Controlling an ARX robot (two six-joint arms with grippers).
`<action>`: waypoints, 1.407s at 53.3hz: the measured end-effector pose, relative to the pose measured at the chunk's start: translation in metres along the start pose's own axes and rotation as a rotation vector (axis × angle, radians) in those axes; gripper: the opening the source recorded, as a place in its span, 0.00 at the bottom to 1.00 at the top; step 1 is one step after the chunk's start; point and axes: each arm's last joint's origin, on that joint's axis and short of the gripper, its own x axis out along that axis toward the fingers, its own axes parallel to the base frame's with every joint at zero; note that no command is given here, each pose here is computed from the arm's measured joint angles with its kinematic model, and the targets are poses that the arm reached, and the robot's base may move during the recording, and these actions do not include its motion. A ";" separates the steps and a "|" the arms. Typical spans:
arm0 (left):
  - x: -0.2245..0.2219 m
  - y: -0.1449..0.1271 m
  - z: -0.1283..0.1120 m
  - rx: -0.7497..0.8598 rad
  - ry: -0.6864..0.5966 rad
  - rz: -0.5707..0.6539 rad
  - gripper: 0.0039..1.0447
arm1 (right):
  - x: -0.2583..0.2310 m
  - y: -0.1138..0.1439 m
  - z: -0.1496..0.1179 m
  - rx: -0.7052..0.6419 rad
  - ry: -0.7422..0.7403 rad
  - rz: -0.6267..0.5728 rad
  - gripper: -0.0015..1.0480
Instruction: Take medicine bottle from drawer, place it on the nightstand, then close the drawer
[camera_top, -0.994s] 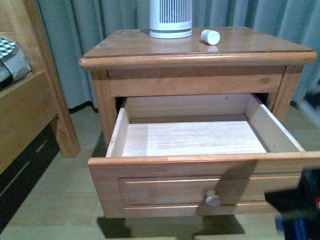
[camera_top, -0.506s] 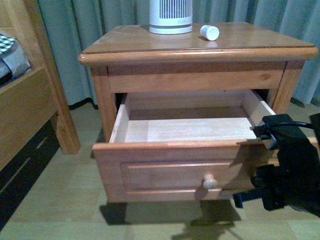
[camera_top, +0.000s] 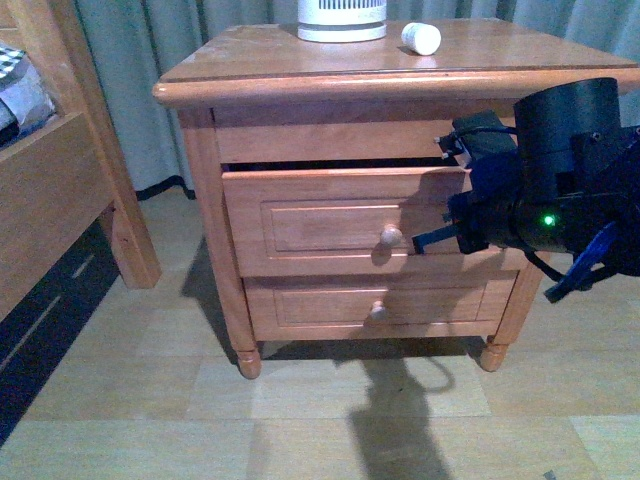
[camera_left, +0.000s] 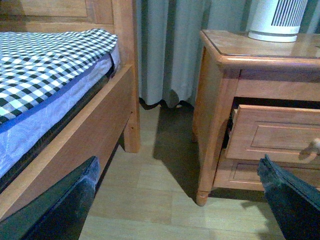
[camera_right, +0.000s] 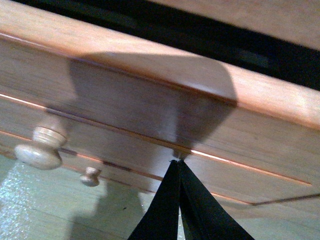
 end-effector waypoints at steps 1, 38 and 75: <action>0.000 0.000 0.000 0.000 0.000 0.000 0.94 | 0.003 -0.002 0.001 0.000 -0.001 -0.006 0.03; 0.000 0.000 0.000 0.000 0.000 0.000 0.94 | -0.029 0.001 0.017 0.244 0.019 0.107 0.03; 0.000 0.000 0.000 0.000 0.000 0.000 0.94 | -0.337 -0.038 0.090 0.358 -0.453 0.078 0.30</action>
